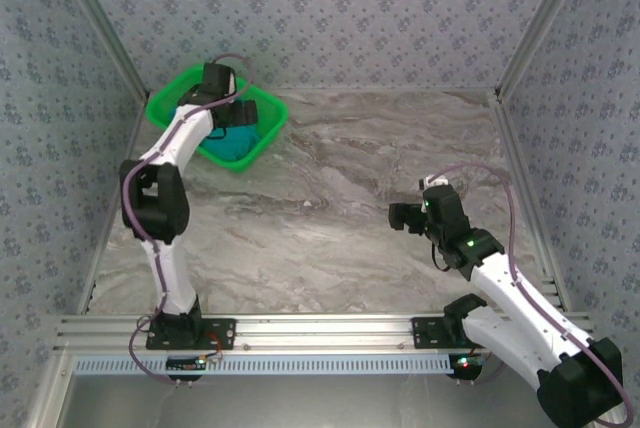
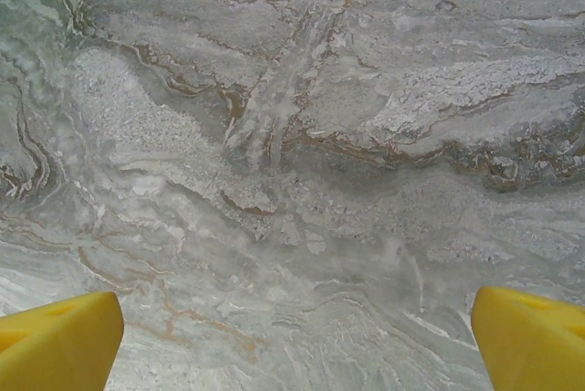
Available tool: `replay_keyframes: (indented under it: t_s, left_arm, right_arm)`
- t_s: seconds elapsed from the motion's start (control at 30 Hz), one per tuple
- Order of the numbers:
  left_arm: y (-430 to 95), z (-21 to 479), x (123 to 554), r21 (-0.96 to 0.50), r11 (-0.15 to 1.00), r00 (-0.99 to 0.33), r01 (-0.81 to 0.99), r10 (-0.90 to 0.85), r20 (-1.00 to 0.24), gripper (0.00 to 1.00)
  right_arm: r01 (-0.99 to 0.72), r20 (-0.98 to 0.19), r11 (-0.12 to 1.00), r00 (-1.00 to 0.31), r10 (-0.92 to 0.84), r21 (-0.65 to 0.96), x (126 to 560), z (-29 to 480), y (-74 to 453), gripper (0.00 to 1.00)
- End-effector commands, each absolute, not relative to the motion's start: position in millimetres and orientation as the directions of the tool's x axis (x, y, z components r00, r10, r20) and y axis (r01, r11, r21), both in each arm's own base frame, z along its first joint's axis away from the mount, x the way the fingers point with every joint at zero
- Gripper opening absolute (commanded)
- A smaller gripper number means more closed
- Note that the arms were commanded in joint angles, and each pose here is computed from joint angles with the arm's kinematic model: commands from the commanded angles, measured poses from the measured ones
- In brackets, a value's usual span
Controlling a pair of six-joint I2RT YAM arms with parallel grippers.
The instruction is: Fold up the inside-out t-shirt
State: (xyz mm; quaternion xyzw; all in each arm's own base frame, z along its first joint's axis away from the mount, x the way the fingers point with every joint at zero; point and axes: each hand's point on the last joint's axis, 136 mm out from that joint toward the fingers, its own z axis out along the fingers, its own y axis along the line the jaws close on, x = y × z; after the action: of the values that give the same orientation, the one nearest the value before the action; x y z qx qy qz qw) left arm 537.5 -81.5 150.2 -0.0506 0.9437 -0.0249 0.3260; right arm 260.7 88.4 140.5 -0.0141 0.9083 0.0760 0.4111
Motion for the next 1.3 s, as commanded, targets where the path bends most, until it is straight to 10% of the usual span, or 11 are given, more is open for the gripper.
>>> replay_keyframes:
  t_s: [0.0, 0.1, 0.27, 0.87, 1.13, 1.2, 1.27]
  left_arm:
    - [-73.5, 105.5, 537.3, -0.043, 0.985, -0.846, -0.167, -0.165, -0.508, 0.90]
    - [-71.1, 85.6, 543.8, -0.021, 0.985, -0.871, -0.173, -0.163, -0.464, 0.69]
    - [-77.3, 108.9, 556.0, -0.042, 0.991, -0.855, -0.128, -0.132, -0.502, 0.00]
    - [-228.9, 442.8, 426.7, -0.152, 0.879, -0.386, 0.451, 0.039, -0.922, 0.00]
    - [-328.7, 346.7, 332.8, -0.218, 0.679, -0.456, 0.701, 0.191, -0.869, 0.00]
    - [-348.0, 307.3, 310.0, -0.296, 0.600, -0.516, 0.743, 0.231, -0.825, 0.16]
    - [-357.6, 266.4, 287.8, -0.372, 0.549, -0.590, 0.748, 0.294, -0.752, 0.54]
  right_arm:
    - [-0.117, -0.743, 0.986, -0.669, 0.007, 0.115, 257.0, 146.3, 91.0, 1.00]
    - [-0.122, -0.745, 0.986, -0.667, 0.001, 0.110, 256.6, 150.5, 91.2, 1.00]
    - [-0.111, -0.753, 0.988, -0.658, 0.006, 0.105, 254.7, 162.7, 87.8, 0.98]
    - [-0.083, -0.820, 0.989, -0.571, 0.051, 0.120, 273.6, 202.0, 87.8, 0.97]
    - [0.018, -0.804, 0.990, -0.581, 0.126, 0.142, 277.4, 195.4, 71.9, 0.98]
    - [0.037, -0.788, 0.987, -0.598, 0.145, 0.154, 277.5, 188.4, 68.3, 0.99]
    - [0.018, -0.769, 0.984, -0.621, 0.150, 0.177, 278.7, 180.4, 71.6, 0.98]
